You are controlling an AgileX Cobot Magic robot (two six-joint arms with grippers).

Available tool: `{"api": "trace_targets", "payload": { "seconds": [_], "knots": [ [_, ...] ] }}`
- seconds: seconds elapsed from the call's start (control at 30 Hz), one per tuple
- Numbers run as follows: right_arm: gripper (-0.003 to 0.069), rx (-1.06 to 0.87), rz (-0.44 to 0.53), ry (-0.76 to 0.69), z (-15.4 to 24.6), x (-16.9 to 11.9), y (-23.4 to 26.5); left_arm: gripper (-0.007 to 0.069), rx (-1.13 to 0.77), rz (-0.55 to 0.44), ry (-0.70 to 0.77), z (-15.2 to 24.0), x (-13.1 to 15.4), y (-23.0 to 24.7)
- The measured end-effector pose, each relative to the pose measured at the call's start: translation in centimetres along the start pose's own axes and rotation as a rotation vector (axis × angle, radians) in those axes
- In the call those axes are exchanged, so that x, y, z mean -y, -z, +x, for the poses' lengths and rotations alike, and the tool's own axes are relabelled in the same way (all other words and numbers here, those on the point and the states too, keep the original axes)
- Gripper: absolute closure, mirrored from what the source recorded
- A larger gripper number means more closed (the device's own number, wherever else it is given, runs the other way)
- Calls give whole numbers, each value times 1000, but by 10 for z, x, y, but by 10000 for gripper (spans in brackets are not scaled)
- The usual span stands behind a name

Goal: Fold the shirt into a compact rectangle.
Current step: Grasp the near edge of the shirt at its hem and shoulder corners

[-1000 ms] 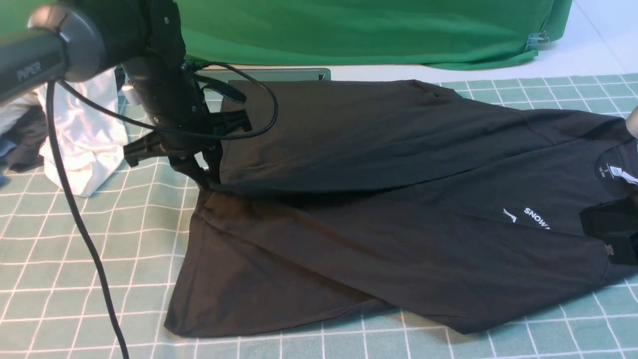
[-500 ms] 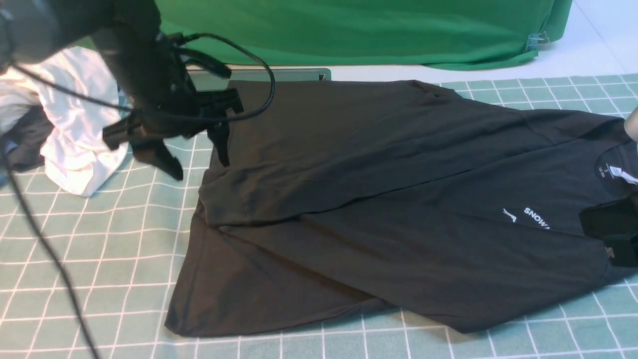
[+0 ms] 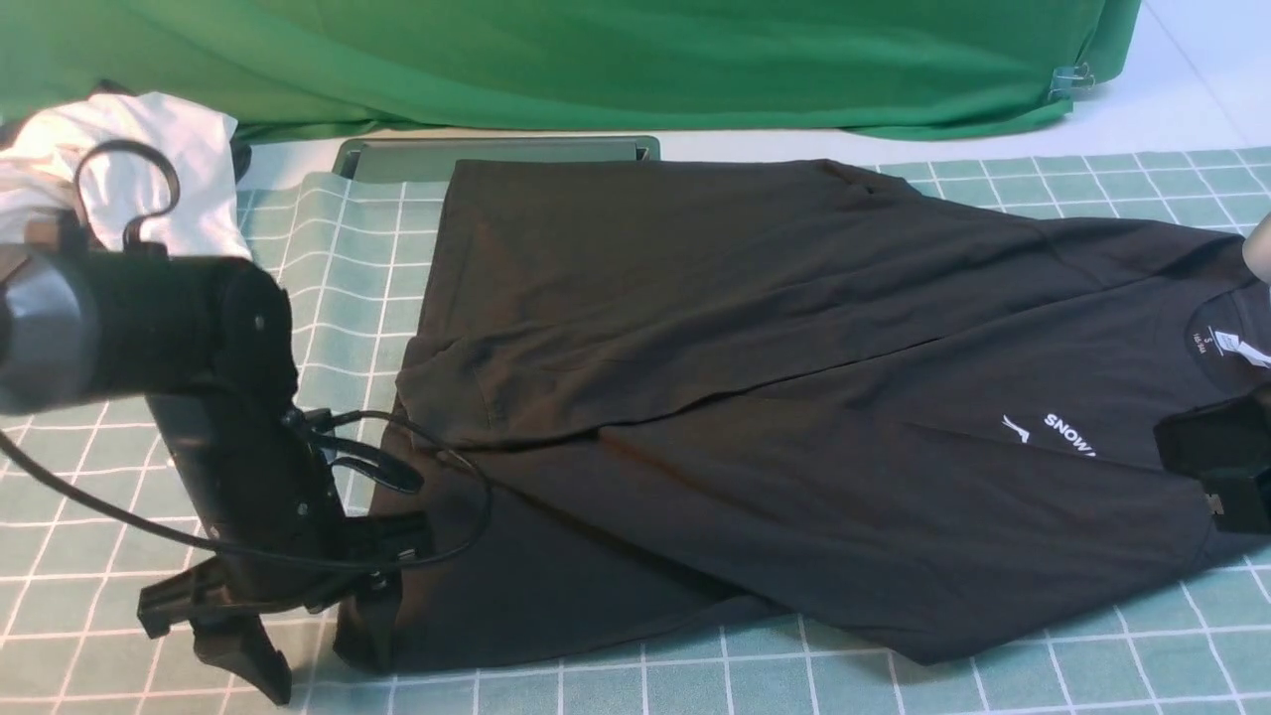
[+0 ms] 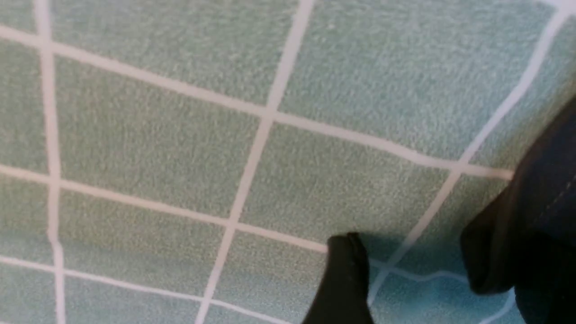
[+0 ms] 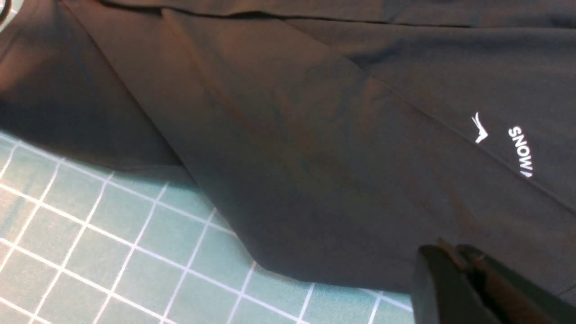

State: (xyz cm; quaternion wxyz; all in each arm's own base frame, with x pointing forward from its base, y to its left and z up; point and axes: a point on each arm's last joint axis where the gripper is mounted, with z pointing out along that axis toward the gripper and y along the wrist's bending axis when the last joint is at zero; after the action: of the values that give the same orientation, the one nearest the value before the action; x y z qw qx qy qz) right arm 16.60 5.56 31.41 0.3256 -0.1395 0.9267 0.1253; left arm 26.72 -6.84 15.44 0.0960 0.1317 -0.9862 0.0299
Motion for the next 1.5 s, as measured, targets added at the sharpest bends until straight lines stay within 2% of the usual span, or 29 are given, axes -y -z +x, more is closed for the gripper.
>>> {"api": "trace_targets", "payload": {
  "seconds": [0.4, 0.53, 0.67, 0.73, 0.8, 1.1, 1.17, 1.27, 1.5],
  "knots": [
    [600, -1, -1, 1, 0, 0, 0, 153, 45, 68, -1, -2, 5, 1],
    [598, -1, -1, 1, 0, 0, 0, 258, 80, 91, 4, -4, 7, 2],
    [597, -1, -1, 1, 0, 0, 0, 419, 100, 109, 14, -6, 8, 3],
    [598, -1, -1, 1, 0, 0, 0, 524, 107, 125, 19, -7, 10, 3],
    [598, -1, -1, 1, 0, 0, 0, 587, 108, 138, 3, -7, 11, 3],
    [560, -129, -38, 27, 6, -6, -13, 599, 176, 186, -8, 1, 2, 31],
    [529, -175, -66, 58, 7, -13, -22, 599, 190, 195, 1, 3, -5, 40],
    [438, -267, -109, 117, 9, -27, -44, 599, 205, 203, 5, 4, -13, 48],
    [158, -466, -127, 297, 23, -57, -101, 599, 210, 201, -22, 4, -14, 49]
  ]
}}
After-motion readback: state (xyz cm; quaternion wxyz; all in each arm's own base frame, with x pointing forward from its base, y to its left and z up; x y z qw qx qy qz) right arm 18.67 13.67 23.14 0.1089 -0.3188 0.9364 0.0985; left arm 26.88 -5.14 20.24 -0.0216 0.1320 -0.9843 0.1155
